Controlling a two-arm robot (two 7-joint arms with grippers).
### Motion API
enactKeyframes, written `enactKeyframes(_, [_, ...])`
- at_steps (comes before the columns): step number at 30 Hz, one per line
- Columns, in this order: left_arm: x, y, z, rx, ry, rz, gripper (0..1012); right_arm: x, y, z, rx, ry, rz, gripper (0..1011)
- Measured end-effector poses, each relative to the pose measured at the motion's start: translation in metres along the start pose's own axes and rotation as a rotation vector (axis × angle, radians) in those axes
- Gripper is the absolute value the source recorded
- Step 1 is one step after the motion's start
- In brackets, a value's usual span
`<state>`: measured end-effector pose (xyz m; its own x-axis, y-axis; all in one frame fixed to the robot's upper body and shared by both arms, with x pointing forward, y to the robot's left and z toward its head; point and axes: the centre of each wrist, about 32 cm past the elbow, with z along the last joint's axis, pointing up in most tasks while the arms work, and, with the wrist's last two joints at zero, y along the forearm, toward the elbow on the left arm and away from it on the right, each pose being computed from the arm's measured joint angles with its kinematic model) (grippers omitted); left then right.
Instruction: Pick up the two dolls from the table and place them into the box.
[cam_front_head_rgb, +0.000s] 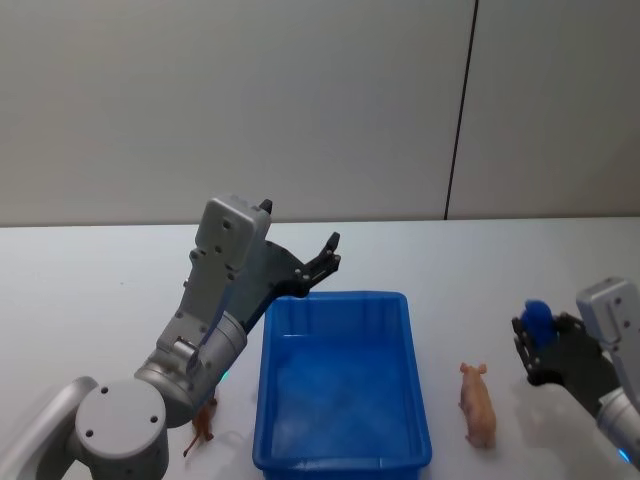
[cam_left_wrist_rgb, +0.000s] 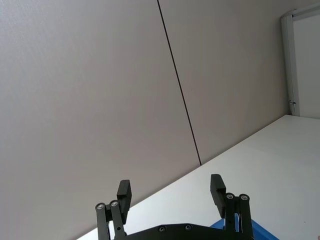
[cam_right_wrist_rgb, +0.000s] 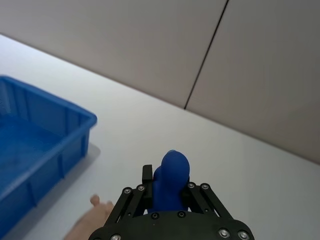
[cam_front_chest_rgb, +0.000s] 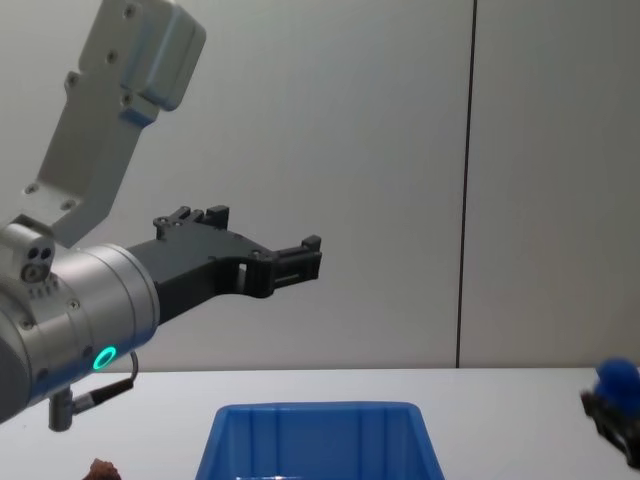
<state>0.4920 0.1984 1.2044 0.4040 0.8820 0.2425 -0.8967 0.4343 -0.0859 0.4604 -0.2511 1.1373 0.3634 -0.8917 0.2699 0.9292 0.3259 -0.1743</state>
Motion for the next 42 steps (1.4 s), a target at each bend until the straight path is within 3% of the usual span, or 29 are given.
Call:
enactKeyframes(10, [0.0000, 0.0000, 0.0000, 0.000, 0.000, 0.000, 1003, -0.001, 0.009, 0.027, 0.120, -0.004, 0.084, 227])
enactKeyframes(15, [0.0000, 0.0000, 0.0000, 0.000, 0.000, 0.000, 1003, -0.005, 0.014, 0.037, 0.150, 0.002, 0.141, 190])
enactKeyframes(32, [0.0000, 0.0000, 0.0000, 0.000, 0.000, 0.000, 1003, -0.034, 0.040, 0.068, 0.163, 0.048, 0.404, 99])
enactKeyframes(36, [0.0000, 0.0000, 0.0000, 0.000, 0.000, 0.000, 1003, -0.042, 0.048, 0.074, 0.154, 0.061, 0.471, 181])
enactKeyframes(42, [0.0000, 0.0000, 0.0000, 0.000, 0.000, 0.000, 1003, -0.058, 0.061, 0.083, 0.135, 0.084, 0.576, 397])
